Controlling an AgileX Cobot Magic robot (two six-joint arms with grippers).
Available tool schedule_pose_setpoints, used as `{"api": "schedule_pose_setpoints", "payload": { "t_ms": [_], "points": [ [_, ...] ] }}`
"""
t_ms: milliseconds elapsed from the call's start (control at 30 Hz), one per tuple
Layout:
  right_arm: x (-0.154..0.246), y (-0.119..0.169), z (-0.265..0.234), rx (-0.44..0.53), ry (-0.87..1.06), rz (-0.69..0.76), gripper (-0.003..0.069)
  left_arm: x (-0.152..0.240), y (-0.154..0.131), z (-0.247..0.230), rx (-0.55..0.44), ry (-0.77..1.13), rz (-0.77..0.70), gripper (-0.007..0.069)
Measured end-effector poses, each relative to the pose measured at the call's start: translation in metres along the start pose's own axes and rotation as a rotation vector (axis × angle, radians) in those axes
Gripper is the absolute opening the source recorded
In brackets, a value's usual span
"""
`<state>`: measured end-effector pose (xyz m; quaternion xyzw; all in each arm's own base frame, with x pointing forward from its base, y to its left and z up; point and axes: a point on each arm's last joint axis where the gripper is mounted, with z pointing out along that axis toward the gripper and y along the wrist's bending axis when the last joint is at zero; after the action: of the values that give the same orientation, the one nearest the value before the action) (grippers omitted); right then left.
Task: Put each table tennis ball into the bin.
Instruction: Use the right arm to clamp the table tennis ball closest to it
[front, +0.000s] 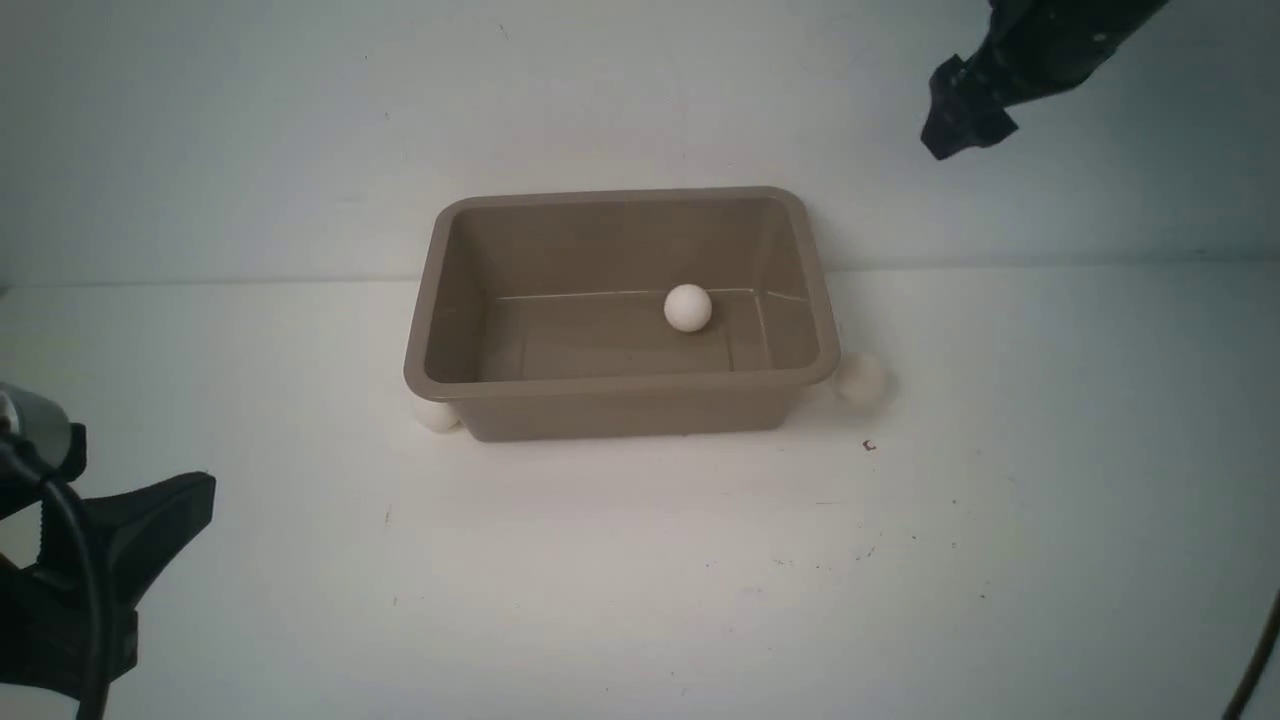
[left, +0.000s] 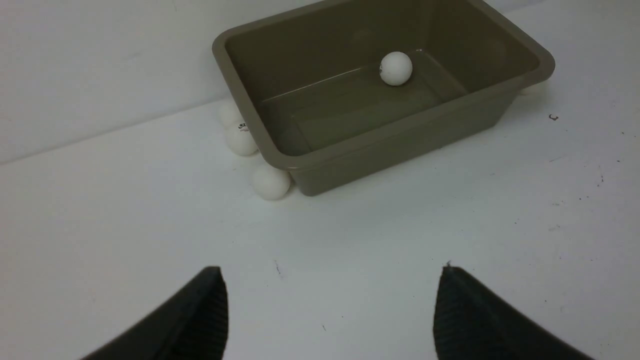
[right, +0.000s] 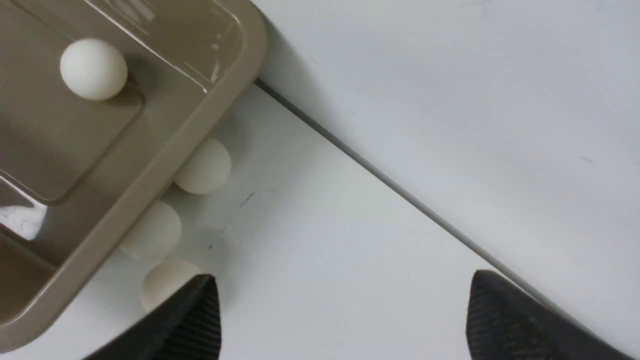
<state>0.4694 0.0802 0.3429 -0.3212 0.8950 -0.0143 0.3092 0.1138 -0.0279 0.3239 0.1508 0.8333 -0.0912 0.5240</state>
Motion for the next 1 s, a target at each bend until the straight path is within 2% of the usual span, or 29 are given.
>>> {"api": "schedule_pose_setpoints", "payload": {
  "t_ms": [233,467,700,1000],
  "points": [
    [0.002,-0.004,-0.005,-0.046,-0.032,0.073,0.0569,0.0,0.0,0.0,0.0,0.0,0.0,0.0499],
    [0.028,0.009,0.048,-0.152,0.1,0.108,0.0547,0.0,0.0,0.0,0.001,0.002,0.0,0.0499],
    [0.05,0.025,0.077,-0.279,0.157,0.002,0.0547,0.0,0.0,0.0,0.002,0.003,0.0,0.0499],
    [0.056,0.032,0.1,-0.354,0.137,-0.116,0.0546,0.003,-0.002,0.0,0.021,0.03,0.0,0.0499]
  ]
}}
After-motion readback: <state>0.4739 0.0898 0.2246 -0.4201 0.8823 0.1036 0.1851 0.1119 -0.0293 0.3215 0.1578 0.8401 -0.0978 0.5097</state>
